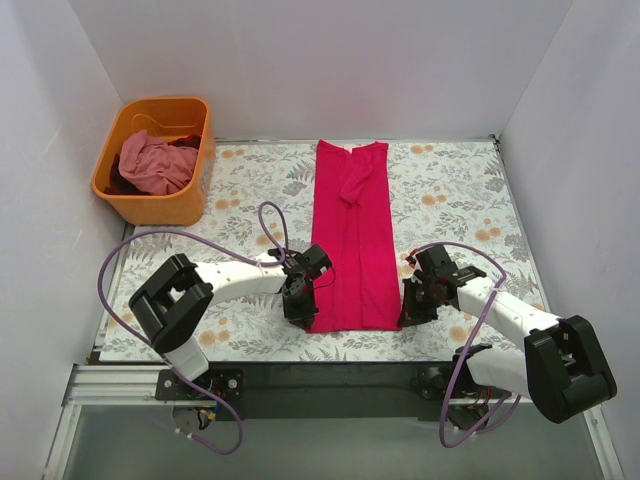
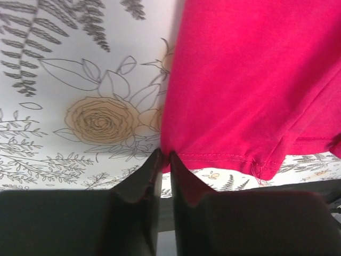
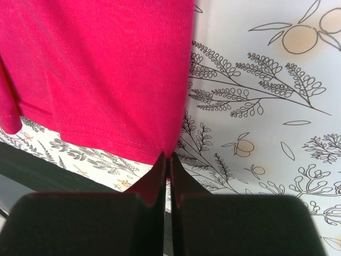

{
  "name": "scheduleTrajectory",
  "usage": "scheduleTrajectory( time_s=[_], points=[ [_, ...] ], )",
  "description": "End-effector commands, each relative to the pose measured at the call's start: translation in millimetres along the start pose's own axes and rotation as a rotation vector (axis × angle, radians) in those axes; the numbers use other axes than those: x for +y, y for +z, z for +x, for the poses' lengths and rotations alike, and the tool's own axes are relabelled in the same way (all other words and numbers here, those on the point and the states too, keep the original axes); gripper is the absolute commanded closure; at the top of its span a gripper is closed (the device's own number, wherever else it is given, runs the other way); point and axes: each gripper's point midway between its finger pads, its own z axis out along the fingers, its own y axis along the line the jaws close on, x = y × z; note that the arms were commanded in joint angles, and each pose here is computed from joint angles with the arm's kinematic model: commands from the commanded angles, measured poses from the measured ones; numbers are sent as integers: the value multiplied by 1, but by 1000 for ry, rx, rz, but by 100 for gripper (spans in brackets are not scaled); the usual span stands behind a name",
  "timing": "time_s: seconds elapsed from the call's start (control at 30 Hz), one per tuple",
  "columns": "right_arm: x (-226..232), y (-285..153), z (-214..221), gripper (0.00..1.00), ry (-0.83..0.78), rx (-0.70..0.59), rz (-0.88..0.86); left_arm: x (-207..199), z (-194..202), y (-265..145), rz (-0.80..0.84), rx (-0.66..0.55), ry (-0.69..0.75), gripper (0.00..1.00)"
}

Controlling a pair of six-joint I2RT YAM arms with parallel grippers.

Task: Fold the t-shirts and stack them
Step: Fold the tshirt

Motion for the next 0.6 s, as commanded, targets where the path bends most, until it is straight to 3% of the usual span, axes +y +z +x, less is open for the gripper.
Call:
scheduleTrajectory(
  time_s=[0.0, 0.03, 0.2, 0.37, 0.57],
  points=[
    [-12, 3, 12, 99, -8, 34, 42, 11, 12, 8, -67, 26, 13, 92],
    [-11, 3, 14, 99, -9, 43, 38, 11, 14, 8, -68, 27, 10, 100],
    [-2, -2, 28, 99, -32, 97, 4, 19, 24, -1, -85, 30, 6, 100],
    [14, -13, 76, 99, -81, 236, 21, 40, 56, -22, -127, 47, 5, 100],
    [34, -36, 85, 99, -88, 188, -49, 47, 81, -45, -85, 65, 21, 100]
  ],
)
